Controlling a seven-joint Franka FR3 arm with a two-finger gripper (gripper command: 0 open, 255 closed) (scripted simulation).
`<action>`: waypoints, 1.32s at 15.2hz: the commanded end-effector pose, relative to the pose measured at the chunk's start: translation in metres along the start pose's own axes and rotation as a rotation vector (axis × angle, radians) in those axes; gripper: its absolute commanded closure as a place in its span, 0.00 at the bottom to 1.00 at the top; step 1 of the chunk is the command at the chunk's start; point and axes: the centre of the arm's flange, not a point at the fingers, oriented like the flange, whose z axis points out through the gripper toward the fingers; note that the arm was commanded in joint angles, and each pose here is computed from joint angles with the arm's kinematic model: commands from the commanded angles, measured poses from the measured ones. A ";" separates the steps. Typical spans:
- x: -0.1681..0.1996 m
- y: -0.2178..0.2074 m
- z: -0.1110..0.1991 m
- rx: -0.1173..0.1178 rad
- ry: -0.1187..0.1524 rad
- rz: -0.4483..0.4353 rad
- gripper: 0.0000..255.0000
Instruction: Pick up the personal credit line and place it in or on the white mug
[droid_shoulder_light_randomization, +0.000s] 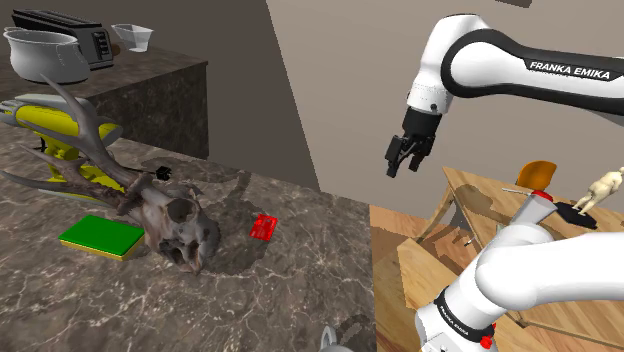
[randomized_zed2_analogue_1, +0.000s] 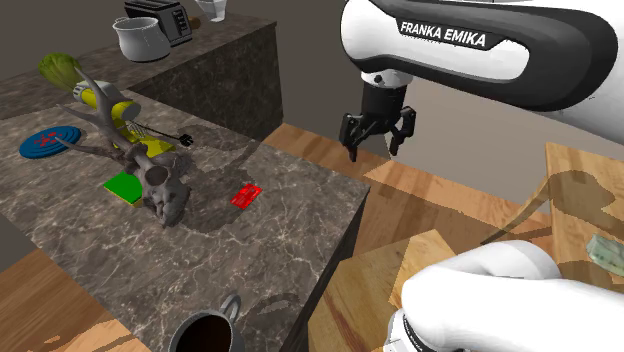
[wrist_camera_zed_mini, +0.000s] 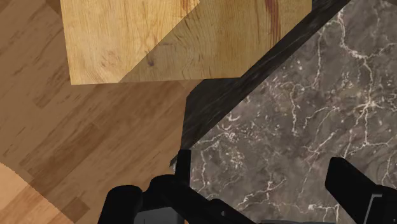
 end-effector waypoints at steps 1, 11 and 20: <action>0.000 0.000 0.000 0.000 0.000 0.000 0.00; 0.055 -0.098 0.059 0.085 -0.151 0.247 0.00; 0.116 -0.178 0.114 0.162 -0.288 0.468 0.00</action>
